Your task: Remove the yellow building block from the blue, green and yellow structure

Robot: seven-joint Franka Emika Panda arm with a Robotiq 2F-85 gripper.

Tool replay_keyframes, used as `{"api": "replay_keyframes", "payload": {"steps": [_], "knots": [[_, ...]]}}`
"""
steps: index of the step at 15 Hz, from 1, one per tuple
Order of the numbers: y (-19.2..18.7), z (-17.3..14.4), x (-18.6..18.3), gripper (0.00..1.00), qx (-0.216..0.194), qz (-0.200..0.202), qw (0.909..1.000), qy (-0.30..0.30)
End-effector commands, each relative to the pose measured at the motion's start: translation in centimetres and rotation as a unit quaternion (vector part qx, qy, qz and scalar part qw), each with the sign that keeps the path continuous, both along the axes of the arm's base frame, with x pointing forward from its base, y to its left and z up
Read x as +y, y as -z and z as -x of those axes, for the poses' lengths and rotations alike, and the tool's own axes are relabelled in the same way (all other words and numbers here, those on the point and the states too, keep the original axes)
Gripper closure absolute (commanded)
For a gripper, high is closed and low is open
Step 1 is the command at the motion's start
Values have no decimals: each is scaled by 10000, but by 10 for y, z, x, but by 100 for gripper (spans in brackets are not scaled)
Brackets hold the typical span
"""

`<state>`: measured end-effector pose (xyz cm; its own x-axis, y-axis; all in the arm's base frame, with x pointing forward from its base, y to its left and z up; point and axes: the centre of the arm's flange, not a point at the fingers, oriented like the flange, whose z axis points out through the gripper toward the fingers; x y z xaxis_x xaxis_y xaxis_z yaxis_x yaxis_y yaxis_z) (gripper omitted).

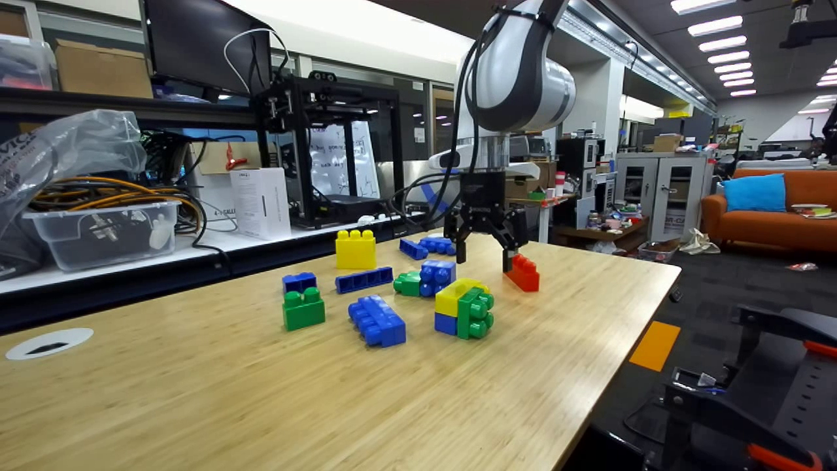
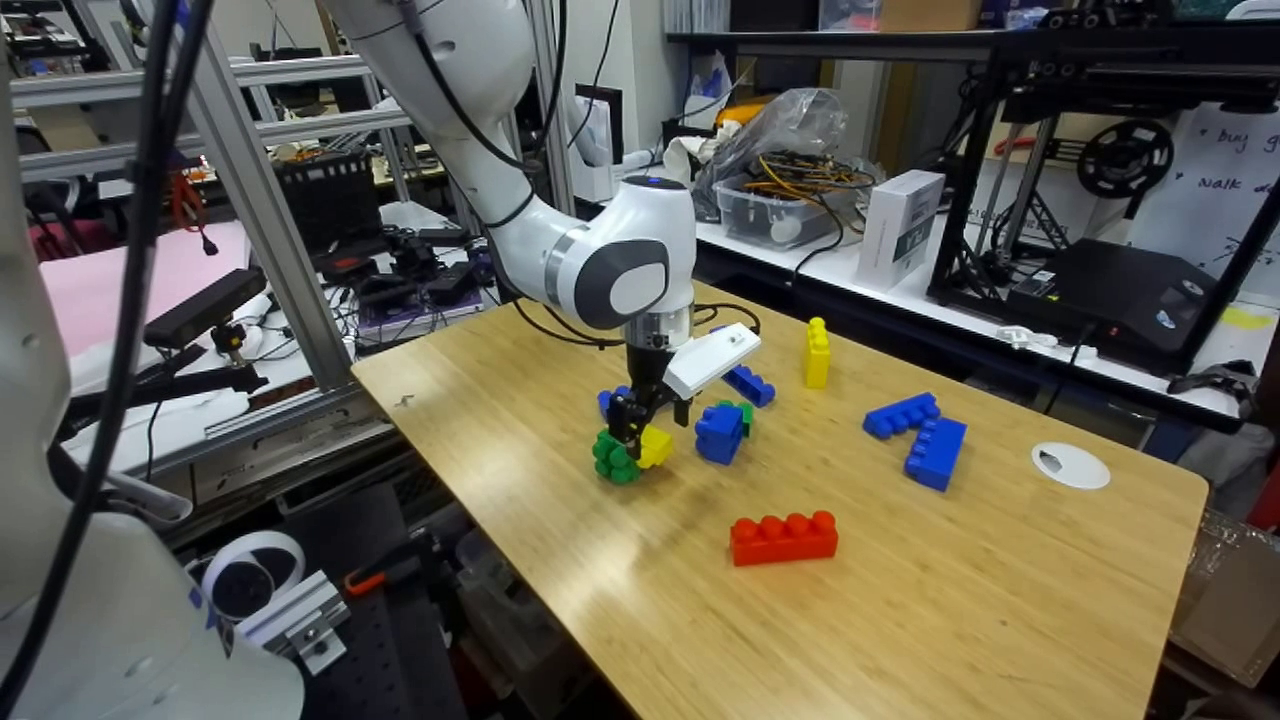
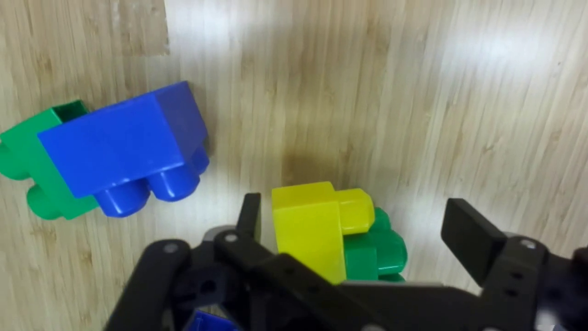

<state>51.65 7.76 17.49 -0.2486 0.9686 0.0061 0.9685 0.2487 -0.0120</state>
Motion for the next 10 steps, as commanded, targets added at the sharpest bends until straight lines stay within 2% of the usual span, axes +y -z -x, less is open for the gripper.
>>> {"api": "replay_keyframes", "payload": {"steps": [1,10], "knots": [[-1,1,0,0,-142,91,9998,61],[10,-3,6,0,-11,112,9998,-159]]}}
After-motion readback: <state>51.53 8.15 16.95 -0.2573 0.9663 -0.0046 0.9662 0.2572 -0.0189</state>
